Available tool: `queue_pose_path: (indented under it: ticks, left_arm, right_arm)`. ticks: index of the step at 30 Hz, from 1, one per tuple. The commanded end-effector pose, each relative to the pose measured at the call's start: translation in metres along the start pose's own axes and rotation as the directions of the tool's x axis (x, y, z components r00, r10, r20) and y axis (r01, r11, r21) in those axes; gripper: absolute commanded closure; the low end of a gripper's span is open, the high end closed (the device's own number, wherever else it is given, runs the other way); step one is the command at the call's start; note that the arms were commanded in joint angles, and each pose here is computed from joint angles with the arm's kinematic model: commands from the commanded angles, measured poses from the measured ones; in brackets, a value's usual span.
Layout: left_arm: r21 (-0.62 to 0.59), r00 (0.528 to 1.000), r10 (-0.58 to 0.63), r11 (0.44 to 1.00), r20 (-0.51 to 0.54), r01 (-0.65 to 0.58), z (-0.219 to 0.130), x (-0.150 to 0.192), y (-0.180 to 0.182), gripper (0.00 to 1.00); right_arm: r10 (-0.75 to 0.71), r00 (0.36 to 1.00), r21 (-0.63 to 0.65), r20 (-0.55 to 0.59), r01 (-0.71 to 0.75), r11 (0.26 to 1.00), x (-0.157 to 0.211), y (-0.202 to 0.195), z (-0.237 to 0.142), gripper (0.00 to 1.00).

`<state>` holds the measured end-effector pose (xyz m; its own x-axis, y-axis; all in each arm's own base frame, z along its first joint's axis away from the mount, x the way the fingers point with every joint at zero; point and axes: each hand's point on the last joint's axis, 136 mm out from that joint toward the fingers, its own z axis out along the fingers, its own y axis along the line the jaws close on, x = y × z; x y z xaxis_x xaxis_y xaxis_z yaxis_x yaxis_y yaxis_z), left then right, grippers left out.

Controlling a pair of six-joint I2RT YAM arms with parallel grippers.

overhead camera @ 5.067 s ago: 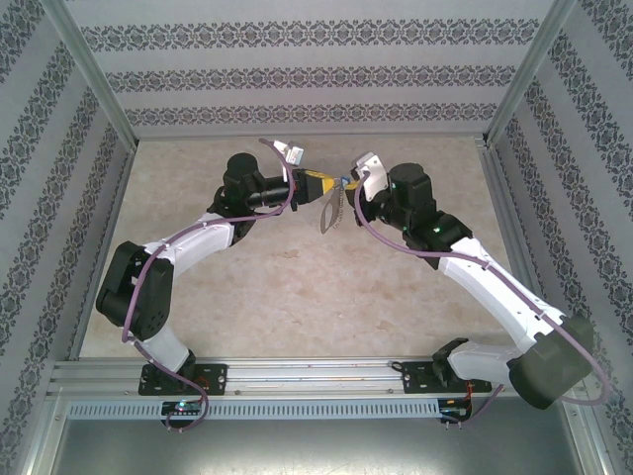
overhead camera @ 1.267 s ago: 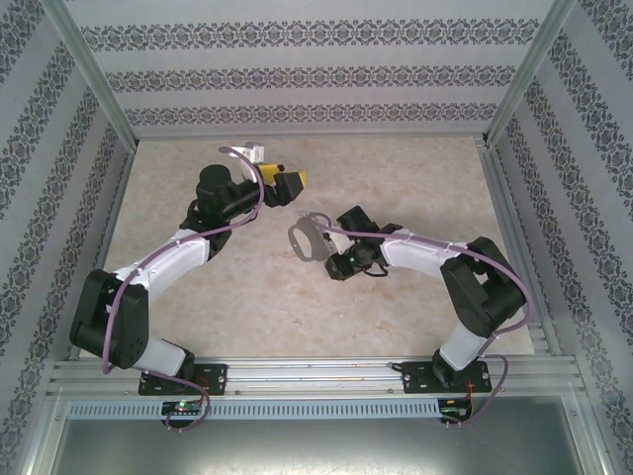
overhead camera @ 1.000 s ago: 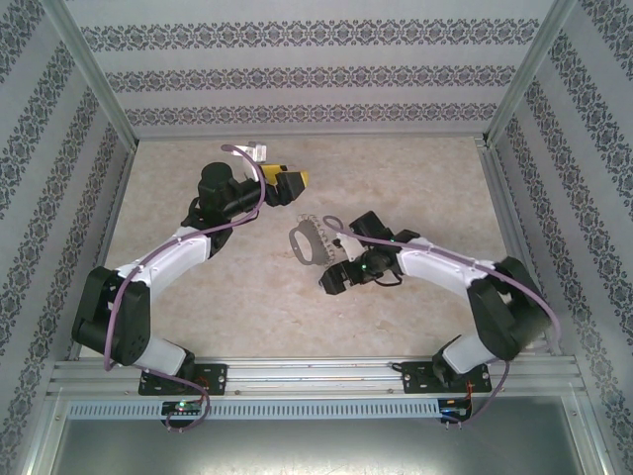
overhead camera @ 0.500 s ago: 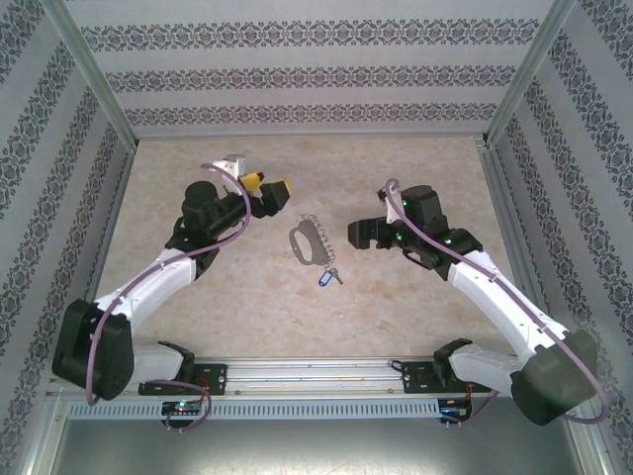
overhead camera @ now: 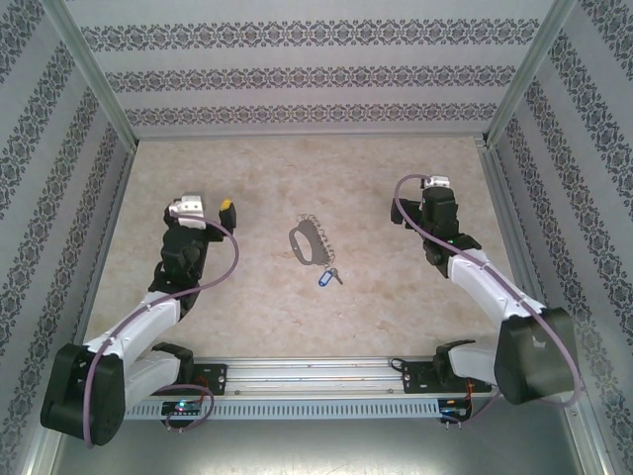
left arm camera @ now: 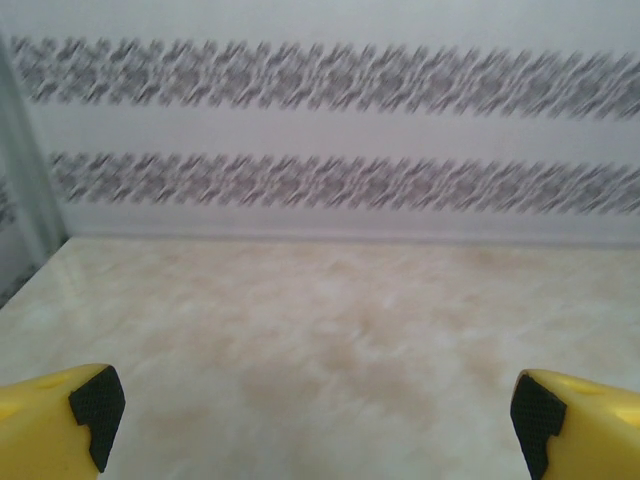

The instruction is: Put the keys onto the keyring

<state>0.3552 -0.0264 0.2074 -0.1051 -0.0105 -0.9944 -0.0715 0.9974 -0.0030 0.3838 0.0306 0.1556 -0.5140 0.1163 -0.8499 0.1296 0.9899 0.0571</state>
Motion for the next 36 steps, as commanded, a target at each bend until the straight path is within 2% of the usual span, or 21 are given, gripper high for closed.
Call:
queue_pose_path:
  ticks: [1, 5, 9, 13, 17, 20, 22, 25, 28, 32, 36]
  left_arm:
    - [-0.129, 0.997, 0.076, 0.989, 0.018, -0.073, 0.0, 0.007, 0.025, 0.0]
    - [-0.127, 0.994, 0.094, 0.987, -0.06, -0.101, 0.008, 0.041, 0.025, 0.0]
    - [-0.127, 0.987, 0.119, 0.983, -0.103, -0.132, 0.014, 0.067, 0.026, 0.0]
    - [-0.107, 0.986, 0.134, 0.984, -0.1, -0.144, 0.021, 0.076, 0.025, 0.0]
    - [-0.062, 0.988, 0.132, 0.989, -0.087, -0.137, 0.028, 0.085, 0.023, 0.0]
    - [-0.058, 0.992, 0.101, 0.993, -0.077, -0.106, 0.031, 0.097, 0.028, 0.0]
    - [-0.058, 0.993, 0.096, 0.993, -0.071, -0.1, 0.034, 0.102, 0.03, 0.0]
    - [-0.019, 0.987, 0.093, 0.995, -0.13, -0.097, 0.039, 0.107, 0.026, 0.0]
    - [-0.008, 0.979, 0.1, 0.995, -0.175, -0.103, 0.048, 0.109, 0.024, 0.0]
    - [0.01, 0.969, 0.042, 0.999, -0.245, -0.041, 0.059, 0.115, 0.031, 0.0]
    - [0.017, 0.968, 0.02, 1.0, -0.248, -0.016, 0.061, 0.116, 0.035, 0.0]
  right_arm:
    - [-0.013, 0.994, 0.132, 0.109, -0.002, 0.991, -0.012, -0.028, 0.01, 0.02]
    - [-0.087, 0.993, 0.227, 0.078, 0.068, 0.971, 0.001, -0.046, 0.021, 0.02]
    - [-0.12, 0.983, 0.273, 0.138, 0.079, 0.959, 0.012, -0.059, 0.028, 0.02]
    - [-0.072, 0.972, 0.188, 0.223, 0.03, 0.982, 0.02, -0.057, 0.033, 0.02]
    - [-0.087, 0.971, 0.11, 0.222, 0.064, 0.992, 0.023, -0.046, 0.033, 0.02]
    - [-0.084, 0.958, 0.06, 0.276, 0.07, 0.996, 0.039, -0.043, 0.028, 0.02]
    - [-0.075, 0.936, 0.046, 0.345, 0.063, 0.997, 0.036, -0.042, 0.024, 0.02]
    - [-0.101, 0.956, 0.021, 0.275, 0.099, 0.995, 0.039, -0.035, 0.029, 0.02]
    - [-0.087, 0.963, 0.025, 0.253, 0.083, 0.996, 0.04, -0.038, 0.036, 0.02]
    - [-0.057, 0.969, 0.001, 0.24, 0.059, 0.998, 0.032, -0.041, 0.04, 0.02]
    - [-0.059, 0.97, 0.002, 0.237, 0.06, 0.998, 0.032, -0.041, 0.04, 0.02]
